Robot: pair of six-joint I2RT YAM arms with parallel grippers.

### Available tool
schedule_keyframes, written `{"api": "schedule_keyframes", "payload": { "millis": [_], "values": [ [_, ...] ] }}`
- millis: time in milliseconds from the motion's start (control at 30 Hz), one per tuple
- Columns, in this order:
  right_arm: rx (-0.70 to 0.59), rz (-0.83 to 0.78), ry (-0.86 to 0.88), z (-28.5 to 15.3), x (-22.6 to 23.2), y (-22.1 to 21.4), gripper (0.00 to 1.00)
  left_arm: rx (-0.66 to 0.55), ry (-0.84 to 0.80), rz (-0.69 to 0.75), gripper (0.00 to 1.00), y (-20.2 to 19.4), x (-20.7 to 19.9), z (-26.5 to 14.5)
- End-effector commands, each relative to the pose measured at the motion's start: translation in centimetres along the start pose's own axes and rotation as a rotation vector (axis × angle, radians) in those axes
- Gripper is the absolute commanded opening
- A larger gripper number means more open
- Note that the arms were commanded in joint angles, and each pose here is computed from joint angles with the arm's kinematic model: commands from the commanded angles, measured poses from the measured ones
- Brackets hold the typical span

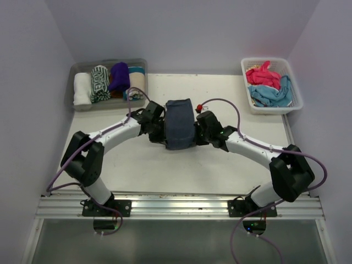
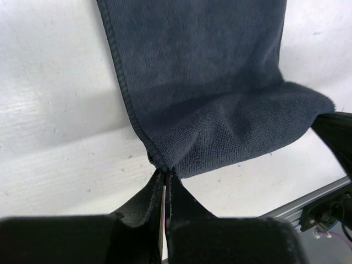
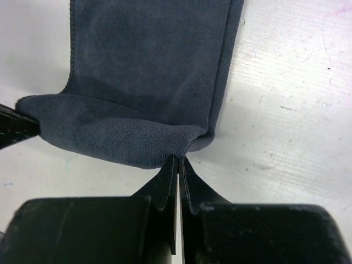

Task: Roll the towels
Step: Roll the towel

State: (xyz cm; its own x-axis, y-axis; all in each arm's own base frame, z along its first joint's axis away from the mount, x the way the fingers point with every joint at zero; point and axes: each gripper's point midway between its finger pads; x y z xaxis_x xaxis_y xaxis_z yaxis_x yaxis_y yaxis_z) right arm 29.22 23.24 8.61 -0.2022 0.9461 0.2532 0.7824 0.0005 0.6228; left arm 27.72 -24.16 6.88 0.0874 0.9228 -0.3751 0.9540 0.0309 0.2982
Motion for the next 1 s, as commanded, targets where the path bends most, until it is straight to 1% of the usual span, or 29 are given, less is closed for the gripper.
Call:
{"api": "schedule_keyframes", "payload": {
  "millis": [0, 167, 400, 600, 667, 700, 733, 767, 800, 833, 867, 900, 933, 967],
  "values": [
    [-0.060, -0.004, -0.008, 0.4, 0.2, 2.7, 0.00, -0.052, -0.004, 0.001, 0.00, 3.0, -0.4, -0.7],
    [-0.057, -0.012, -0.027, 2.2, -0.1, 3.8, 0.00, -0.037, 0.010, 0.003, 0.00, 4.7, 0.1, 0.9],
    [-0.069, -0.016, -0.032, 4.1, 0.1, 6.1, 0.00, -0.055, 0.025, -0.007, 0.00, 7.3, 0.7, 1.3],
    [-0.052, -0.005, -0.056, 5.8, -0.3, 6.6, 0.00, -0.050, 0.046, -0.011, 0.00, 8.7, 1.4, 2.2],
    [-0.045, 0.003, -0.077, 6.1, -0.8, 6.7, 0.00, -0.043, 0.050, -0.009, 0.06, 9.1, 1.5, 2.8],
    [-0.042, 0.008, -0.085, 6.5, -0.9, 6.7, 0.00, -0.044, 0.055, -0.009, 0.11, 9.2, 1.6, 2.9],
    [-0.039, 0.013, -0.092, 6.6, -1.1, 6.7, 0.00, -0.039, 0.060, -0.010, 0.24, 9.4, 1.8, 3.4],
    [-0.039, 0.019, -0.093, 6.8, -1.1, 6.8, 0.02, -0.035, 0.062, -0.004, 0.31, 9.4, 1.8, 3.5],
    [-0.035, 0.021, -0.094, 6.8, -1.2, 6.8, 0.11, -0.021, 0.069, -0.003, 0.36, 9.3, 2.0, 3.6],
    [-0.035, 0.018, -0.095, 6.7, -1.1, 6.9, 0.13, -0.015, 0.071, 0.000, 0.43, 9.5, 1.9, 3.9],
    [-0.040, 0.017, -0.096, 6.6, -1.2, 7.1, 0.16, -0.010, 0.078, 0.003, 0.46, 9.4, 2.0, 3.8],
    [-0.049, 0.010, -0.095, 5.9, -1.1, 7.5, 0.26, -0.017, 0.086, 0.005, 0.52, 9.7, 2.0, 3.7],
    [-0.062, 0.007, -0.098, 5.5, -1.1, 7.9, 0.31, -0.028, 0.094, 0.010, 0.54, 10.0, 2.0, 3.3],
    [-0.068, -0.004, -0.102, 5.1, -1.3, 8.0, 0.34, -0.035, 0.125, 0.010, 0.54, 10.1, 2.4, 2.8]
  ]
}}
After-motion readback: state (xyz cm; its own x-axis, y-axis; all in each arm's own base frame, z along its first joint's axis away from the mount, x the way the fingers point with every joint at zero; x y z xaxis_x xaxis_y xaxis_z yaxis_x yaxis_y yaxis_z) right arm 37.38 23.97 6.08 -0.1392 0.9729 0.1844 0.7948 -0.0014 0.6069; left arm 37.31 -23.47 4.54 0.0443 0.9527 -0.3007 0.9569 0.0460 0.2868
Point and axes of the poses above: each gripper's point midway between its finger pads, its own z axis out along the fingers, its own x axis along the line the jaws close on, y = z × x, and after that the axes turned 1 degree about z, right-handed
